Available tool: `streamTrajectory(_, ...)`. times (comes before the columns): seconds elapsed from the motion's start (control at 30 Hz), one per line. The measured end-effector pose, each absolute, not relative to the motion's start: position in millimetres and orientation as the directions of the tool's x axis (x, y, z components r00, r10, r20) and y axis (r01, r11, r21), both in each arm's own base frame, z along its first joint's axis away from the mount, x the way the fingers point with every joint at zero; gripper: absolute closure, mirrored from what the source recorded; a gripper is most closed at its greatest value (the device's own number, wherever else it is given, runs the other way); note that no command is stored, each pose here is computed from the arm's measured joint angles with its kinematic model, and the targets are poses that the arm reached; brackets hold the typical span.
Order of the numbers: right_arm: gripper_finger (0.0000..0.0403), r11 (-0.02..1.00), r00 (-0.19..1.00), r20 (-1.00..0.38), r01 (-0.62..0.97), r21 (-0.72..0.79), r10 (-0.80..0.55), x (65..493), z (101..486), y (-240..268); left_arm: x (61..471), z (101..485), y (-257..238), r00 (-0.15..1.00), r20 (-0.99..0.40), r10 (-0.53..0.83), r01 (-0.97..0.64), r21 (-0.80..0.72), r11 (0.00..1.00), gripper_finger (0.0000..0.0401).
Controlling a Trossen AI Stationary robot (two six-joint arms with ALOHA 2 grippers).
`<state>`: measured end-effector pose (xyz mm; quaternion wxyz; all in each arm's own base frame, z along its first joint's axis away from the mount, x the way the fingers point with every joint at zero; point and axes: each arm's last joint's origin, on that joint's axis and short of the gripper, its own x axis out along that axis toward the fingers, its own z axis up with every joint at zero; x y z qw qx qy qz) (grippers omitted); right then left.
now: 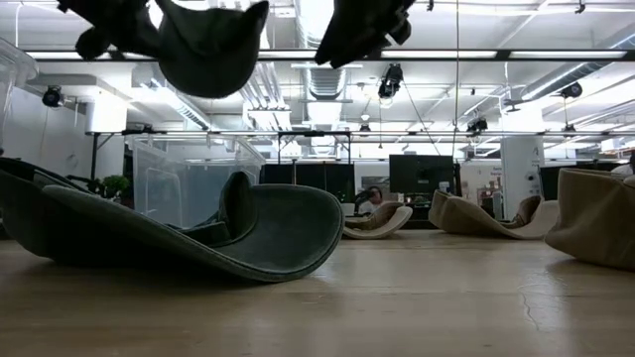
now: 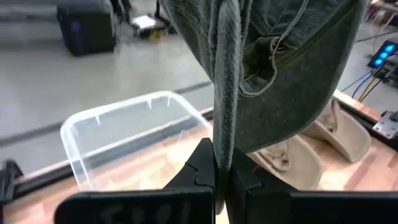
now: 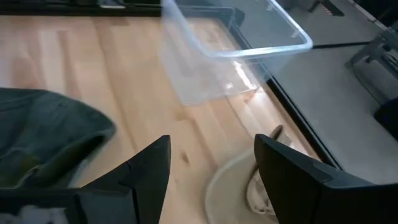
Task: Pick & Place hat
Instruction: Put the right blue cap into the top transparent bin
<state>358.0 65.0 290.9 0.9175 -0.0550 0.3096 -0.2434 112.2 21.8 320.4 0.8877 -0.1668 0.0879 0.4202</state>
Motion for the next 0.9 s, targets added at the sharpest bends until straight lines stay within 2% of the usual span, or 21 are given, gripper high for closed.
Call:
streamTrajectory(0.23, 0.0177, 0.896, 0.714, -0.542, 0.377, -0.236, -0.443, 354.3, 290.9, 83.1, 119.5, 313.6, 47.5, 0.626, -0.415, 0.660, -0.779, -0.299, 0.551, 0.0396)
streamTrajectory(0.5, 0.0177, 0.904, 0.722, -0.544, 0.356, -0.237, -0.427, 352.0, 290.0, 91.0, 118.5, 300.8, 85.9, 0.519, -0.562, 0.643, -0.854, -0.319, 0.411, 0.0396)
streamTrajectory(0.63, 0.0177, 0.906, 0.726, -0.543, 0.350, -0.236, -0.422, 351.5, 290.1, 93.5, 122.8, 291.1, 97.9, 0.540, -0.634, 0.553, -0.839, -0.358, 0.409, 0.0391)
streamTrajectory(0.77, 0.0177, 0.906, 0.726, -0.544, 0.353, -0.232, -0.422, 351.3, 290.0, 93.7, 128.2, 280.9, 105.4, 0.499, -0.704, 0.505, -0.860, -0.332, 0.387, 0.0387)
streamTrajectory(0.9, 0.0177, 0.906, 0.726, -0.544, 0.356, -0.228, -0.422, 351.3, 290.0, 93.7, 135.4, 275.2, 110.6, 0.481, -0.737, 0.475, -0.863, -0.302, 0.405, 0.0390)
